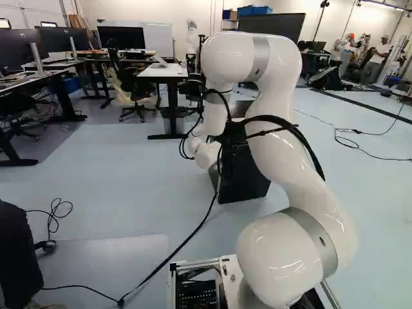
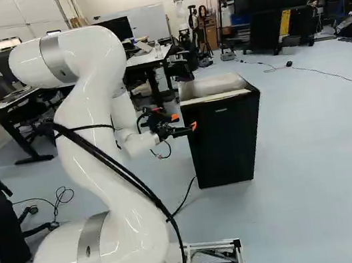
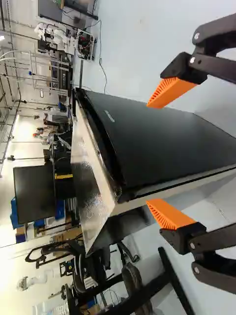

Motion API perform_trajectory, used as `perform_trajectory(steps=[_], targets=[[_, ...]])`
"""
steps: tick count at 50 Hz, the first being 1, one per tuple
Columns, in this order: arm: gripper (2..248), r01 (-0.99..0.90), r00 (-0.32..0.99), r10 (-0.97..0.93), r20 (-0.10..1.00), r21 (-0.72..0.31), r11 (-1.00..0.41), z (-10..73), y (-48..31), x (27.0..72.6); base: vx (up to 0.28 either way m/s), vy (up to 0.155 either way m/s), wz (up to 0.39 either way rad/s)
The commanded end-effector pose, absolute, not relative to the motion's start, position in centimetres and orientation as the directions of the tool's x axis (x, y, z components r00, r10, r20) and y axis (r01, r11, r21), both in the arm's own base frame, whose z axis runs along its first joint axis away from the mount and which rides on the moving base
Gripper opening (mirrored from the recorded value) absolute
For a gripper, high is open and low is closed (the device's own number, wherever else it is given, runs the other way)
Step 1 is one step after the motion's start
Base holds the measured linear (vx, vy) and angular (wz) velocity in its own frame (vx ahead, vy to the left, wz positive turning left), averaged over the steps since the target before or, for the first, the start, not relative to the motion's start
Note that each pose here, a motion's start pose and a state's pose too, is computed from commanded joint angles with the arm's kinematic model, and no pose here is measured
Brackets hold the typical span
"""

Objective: Open the fridge door

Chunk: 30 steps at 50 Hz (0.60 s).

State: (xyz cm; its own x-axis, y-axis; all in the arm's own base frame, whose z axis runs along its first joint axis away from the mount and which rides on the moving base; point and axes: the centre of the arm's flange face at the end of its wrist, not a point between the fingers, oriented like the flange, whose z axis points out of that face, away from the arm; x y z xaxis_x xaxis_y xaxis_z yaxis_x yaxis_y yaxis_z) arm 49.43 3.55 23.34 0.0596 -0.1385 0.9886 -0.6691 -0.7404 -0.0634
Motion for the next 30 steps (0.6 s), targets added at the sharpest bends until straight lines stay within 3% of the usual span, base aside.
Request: perform_trajectory(steps=[30], targets=[[247,-0.662,0.027,-0.146,0.989,-0.092,-0.744,22.9,4.5,52.2,0.000,0.000,0.000]])
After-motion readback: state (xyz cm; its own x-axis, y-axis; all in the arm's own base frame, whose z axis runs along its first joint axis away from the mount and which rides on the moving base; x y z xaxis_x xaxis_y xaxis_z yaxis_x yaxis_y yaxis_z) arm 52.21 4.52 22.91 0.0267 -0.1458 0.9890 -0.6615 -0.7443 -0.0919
